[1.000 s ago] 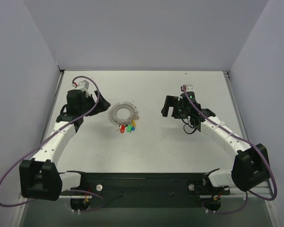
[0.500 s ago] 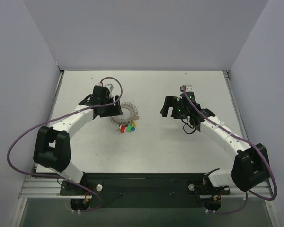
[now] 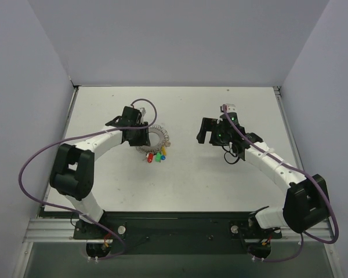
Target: Put the keys on the keyring
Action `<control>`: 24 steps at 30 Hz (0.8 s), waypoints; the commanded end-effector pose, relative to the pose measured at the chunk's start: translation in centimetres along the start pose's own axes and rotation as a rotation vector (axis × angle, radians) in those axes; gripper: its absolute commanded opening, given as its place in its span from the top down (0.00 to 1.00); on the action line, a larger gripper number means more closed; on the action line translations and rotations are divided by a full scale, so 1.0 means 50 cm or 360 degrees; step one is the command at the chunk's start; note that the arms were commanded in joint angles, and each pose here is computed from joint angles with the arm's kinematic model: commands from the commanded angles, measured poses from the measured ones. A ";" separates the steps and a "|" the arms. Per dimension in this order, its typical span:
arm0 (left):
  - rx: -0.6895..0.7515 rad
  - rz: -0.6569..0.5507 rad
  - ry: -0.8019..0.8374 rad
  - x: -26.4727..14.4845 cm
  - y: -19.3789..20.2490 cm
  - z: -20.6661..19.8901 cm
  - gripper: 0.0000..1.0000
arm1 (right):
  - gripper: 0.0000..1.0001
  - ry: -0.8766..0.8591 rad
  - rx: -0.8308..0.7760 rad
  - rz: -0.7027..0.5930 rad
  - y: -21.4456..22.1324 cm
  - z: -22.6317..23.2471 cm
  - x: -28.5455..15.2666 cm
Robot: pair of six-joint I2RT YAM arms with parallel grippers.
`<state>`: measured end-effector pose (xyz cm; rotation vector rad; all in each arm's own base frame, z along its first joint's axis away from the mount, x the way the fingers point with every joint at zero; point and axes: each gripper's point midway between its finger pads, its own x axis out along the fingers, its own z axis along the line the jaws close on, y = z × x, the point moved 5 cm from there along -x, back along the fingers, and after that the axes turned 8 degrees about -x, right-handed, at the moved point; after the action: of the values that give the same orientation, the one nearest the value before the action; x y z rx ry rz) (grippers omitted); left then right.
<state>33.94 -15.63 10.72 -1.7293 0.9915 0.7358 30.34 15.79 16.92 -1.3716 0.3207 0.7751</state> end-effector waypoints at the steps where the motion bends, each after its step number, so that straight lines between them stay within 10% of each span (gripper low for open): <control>1: 0.0045 -0.0069 0.0030 -0.005 -0.032 -0.021 0.50 | 0.00 -0.0012 -0.0010 -0.0005 -0.009 0.008 0.005; 24: 0.0094 -0.0086 -0.0095 0.018 -0.058 -0.009 0.51 | 0.00 -0.0030 -0.0026 0.0024 -0.010 0.012 0.020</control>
<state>35.91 -15.49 10.65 -1.6849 0.9317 0.7415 30.47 15.97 15.50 -1.3744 0.3541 0.8107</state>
